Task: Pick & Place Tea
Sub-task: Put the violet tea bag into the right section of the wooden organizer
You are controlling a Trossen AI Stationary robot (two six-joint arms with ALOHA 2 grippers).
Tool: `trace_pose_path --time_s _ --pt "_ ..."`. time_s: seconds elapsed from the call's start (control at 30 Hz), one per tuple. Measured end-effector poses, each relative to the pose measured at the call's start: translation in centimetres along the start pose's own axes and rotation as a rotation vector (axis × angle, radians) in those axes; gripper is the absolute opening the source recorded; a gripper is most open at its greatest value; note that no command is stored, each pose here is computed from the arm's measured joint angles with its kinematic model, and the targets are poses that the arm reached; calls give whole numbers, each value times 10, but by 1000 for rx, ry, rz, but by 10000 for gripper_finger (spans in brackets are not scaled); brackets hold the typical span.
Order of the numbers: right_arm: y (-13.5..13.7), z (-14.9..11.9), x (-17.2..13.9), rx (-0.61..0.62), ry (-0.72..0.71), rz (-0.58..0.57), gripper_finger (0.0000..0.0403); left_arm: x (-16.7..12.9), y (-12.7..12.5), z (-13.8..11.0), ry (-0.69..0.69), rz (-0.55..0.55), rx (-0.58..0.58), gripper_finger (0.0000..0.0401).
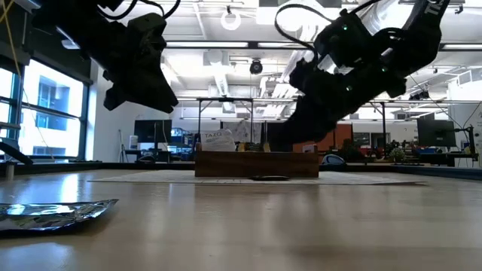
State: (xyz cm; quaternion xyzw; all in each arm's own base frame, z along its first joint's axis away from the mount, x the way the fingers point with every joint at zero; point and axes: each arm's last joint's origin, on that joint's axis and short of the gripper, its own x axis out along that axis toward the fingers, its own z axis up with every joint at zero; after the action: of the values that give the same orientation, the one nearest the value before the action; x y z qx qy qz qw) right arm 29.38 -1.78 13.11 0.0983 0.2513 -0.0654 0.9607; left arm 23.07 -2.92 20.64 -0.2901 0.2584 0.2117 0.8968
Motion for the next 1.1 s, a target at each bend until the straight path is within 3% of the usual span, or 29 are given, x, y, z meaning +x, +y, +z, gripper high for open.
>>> trace_pose_path --time_s 0.13,0.3,0.53,0.63,0.8,0.93,1.1 --pt "0 -3 2 -22 -9 -115 159 0 1 1 -24 22 55 94" --pt "-7 -19 13 -2 52 -161 152 0 1 1 -29 30 132 94" --pt "-11 -33 23 -3 101 -175 112 0 2 3 -94 95 140 94" --pt "-10 -37 22 39 143 -182 78 0 2 3 -103 98 64 94" --pt "1 -40 21 63 173 -91 9 0 3 3 -102 100 49 94" --pt "18 -43 20 51 198 5 13 0 3 3 -102 100 48 94" --pt "36 -47 18 46 183 20 3 2 3 2 -101 110 50 94"
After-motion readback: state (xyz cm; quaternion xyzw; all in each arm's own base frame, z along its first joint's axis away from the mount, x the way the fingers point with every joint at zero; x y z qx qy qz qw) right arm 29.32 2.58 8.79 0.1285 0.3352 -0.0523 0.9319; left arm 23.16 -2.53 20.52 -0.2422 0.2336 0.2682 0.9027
